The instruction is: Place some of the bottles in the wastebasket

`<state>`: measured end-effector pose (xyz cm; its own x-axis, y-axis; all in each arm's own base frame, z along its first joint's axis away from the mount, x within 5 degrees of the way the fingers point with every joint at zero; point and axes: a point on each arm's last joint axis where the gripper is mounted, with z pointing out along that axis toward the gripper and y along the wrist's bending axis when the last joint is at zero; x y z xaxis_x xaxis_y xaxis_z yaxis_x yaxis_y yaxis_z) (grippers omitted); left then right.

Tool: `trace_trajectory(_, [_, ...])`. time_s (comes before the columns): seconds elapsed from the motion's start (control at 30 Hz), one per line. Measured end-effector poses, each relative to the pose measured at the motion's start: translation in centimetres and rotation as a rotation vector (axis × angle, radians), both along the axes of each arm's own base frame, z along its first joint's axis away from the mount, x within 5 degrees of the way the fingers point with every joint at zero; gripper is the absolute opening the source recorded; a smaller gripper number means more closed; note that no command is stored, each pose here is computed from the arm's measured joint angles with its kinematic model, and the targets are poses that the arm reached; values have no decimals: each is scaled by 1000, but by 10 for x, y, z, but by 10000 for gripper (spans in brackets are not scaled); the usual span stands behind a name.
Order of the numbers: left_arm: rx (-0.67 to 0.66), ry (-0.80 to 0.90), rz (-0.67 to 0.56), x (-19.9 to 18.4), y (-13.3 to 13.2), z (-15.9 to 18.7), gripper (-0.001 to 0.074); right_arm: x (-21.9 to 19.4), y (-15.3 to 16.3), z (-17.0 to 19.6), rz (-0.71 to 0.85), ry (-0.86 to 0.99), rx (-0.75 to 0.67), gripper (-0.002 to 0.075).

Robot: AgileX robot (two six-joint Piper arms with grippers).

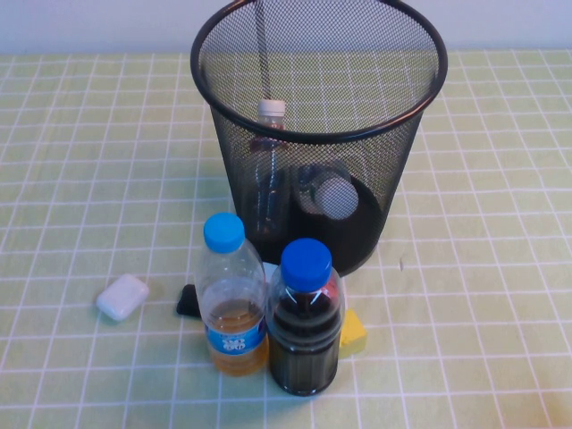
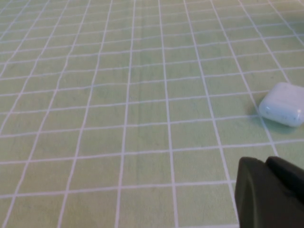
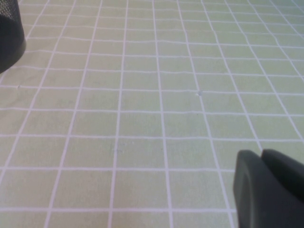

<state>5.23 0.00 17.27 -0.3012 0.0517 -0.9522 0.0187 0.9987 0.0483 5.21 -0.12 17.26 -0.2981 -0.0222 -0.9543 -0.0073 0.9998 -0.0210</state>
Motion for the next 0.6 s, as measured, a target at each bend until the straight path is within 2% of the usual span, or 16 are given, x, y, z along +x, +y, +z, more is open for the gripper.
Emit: trace_trajectory(0.6, [-4, -8, 1, 0, 0, 0, 0, 0, 0, 0, 0, 0, 0, -8])
